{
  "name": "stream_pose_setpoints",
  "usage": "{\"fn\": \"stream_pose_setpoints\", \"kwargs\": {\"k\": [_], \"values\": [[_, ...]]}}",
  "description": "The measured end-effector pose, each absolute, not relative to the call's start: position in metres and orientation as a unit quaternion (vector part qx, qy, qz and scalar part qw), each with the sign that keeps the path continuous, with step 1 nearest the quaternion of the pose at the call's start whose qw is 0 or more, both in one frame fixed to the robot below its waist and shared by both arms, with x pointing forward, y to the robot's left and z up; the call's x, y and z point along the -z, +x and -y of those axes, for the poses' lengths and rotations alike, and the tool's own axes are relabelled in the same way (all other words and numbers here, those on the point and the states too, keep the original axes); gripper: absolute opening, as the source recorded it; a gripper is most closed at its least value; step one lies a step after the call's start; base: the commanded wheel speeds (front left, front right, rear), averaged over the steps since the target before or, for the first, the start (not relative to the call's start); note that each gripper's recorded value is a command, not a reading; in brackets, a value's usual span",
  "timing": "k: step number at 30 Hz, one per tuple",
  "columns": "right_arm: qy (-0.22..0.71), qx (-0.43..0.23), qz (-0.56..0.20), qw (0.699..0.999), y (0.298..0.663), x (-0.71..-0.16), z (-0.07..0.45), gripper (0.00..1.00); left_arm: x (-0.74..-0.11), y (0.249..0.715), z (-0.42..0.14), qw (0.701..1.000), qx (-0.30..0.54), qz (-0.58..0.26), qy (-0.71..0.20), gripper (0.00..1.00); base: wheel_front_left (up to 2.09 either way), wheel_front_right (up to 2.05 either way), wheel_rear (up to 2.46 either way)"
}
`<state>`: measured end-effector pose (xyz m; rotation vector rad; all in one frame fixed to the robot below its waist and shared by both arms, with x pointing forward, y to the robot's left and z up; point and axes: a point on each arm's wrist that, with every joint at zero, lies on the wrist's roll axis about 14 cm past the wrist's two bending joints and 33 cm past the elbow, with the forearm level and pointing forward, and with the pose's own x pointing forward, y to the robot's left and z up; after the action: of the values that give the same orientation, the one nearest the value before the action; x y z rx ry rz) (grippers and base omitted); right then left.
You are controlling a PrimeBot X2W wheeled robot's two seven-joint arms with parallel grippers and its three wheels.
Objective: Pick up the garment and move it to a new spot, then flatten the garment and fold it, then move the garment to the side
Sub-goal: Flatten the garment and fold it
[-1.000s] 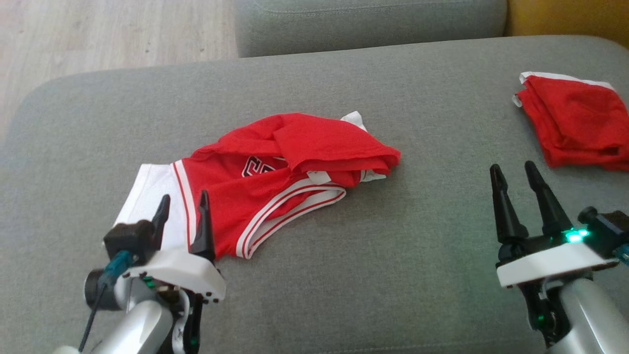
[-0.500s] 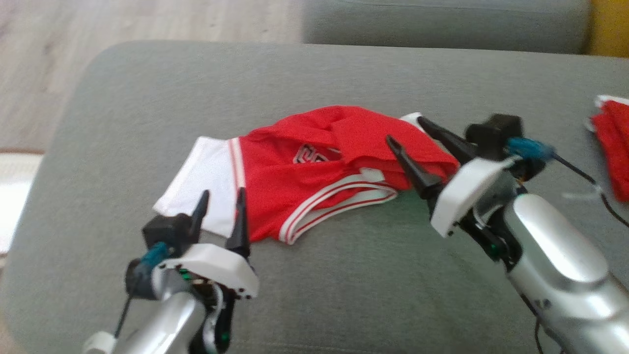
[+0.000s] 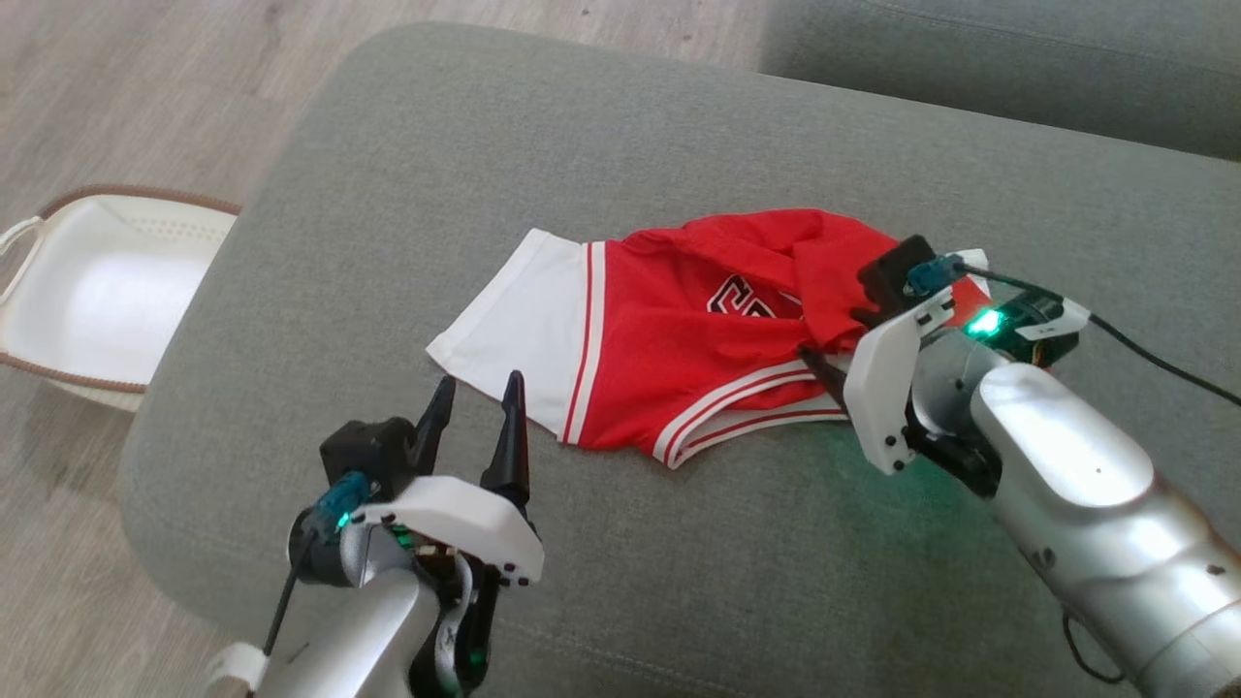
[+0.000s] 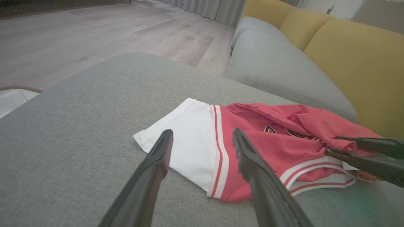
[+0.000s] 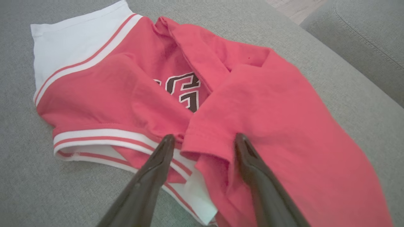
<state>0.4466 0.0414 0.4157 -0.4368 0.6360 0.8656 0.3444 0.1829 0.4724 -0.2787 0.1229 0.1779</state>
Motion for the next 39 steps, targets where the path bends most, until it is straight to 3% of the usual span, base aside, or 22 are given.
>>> {"fn": "stream_pose_setpoints", "kwargs": {"k": [1,2,3,11,17,21,25,31,35,36,37,39], "values": [[-0.206,-0.408,-0.299,0.838,0.449,-0.416,-0.042,0.57,-0.473,0.345,-0.185,0.984,-0.093,-0.059,-0.138,1.00,0.00,0.00,0.00],[-0.207,-0.405,-0.294,0.840,0.452,-0.417,-0.041,0.03,-0.473,0.345,-0.186,0.984,-0.094,-0.059,-0.138,1.00,0.00,0.00,0.00],[-0.209,-0.401,-0.292,0.843,0.455,-0.418,-0.039,0.00,-0.473,0.345,-0.187,0.984,-0.095,-0.059,-0.137,1.00,0.00,0.00,0.00],[-0.186,-0.380,-0.242,0.873,0.468,-0.443,-0.027,0.00,-0.471,0.351,-0.179,0.986,-0.079,-0.061,-0.136,1.00,0.00,0.00,0.00],[-0.085,-0.350,-0.176,0.916,0.480,-0.503,-0.002,0.00,-0.478,0.361,-0.160,0.989,-0.040,-0.053,-0.131,1.00,0.00,0.00,0.00],[-0.023,-0.321,-0.201,0.925,0.474,-0.522,0.039,0.00,-0.477,0.364,-0.150,0.991,-0.018,-0.056,-0.124,1.00,0.00,0.00,0.00],[-0.015,-0.292,-0.294,0.910,0.446,-0.500,0.095,0.00,-0.478,0.370,-0.137,0.991,0.002,-0.056,-0.124,1.00,0.00,0.00,0.00],[-0.036,-0.247,-0.466,0.849,0.385,-0.441,0.172,0.00,-0.472,0.377,-0.125,0.990,0.018,-0.070,-0.123,1.00,0.00,0.00,0.00],[-0.046,-0.227,-0.527,0.818,0.361,-0.413,0.193,0.00,-0.468,0.377,-0.125,0.989,0.019,-0.078,-0.121,1.00,0.00,0.00,0.00],[-0.051,-0.220,-0.533,0.815,0.360,-0.408,0.197,0.33,-0.468,0.377,-0.125,0.989,0.018,-0.078,-0.121,1.00,0.00,0.00,0.00],[-0.057,-0.212,-0.537,0.814,0.360,-0.405,0.202,1.00,-0.468,0.377,-0.126,0.989,0.017,-0.078,-0.121,1.00,0.00,0.00,0.00],[-0.054,-0.202,-0.531,0.821,0.364,-0.403,0.204,1.00,-0.468,0.376,-0.128,0.990,0.015,-0.078,-0.120,1.00,0.00,0.00,0.00]]}}
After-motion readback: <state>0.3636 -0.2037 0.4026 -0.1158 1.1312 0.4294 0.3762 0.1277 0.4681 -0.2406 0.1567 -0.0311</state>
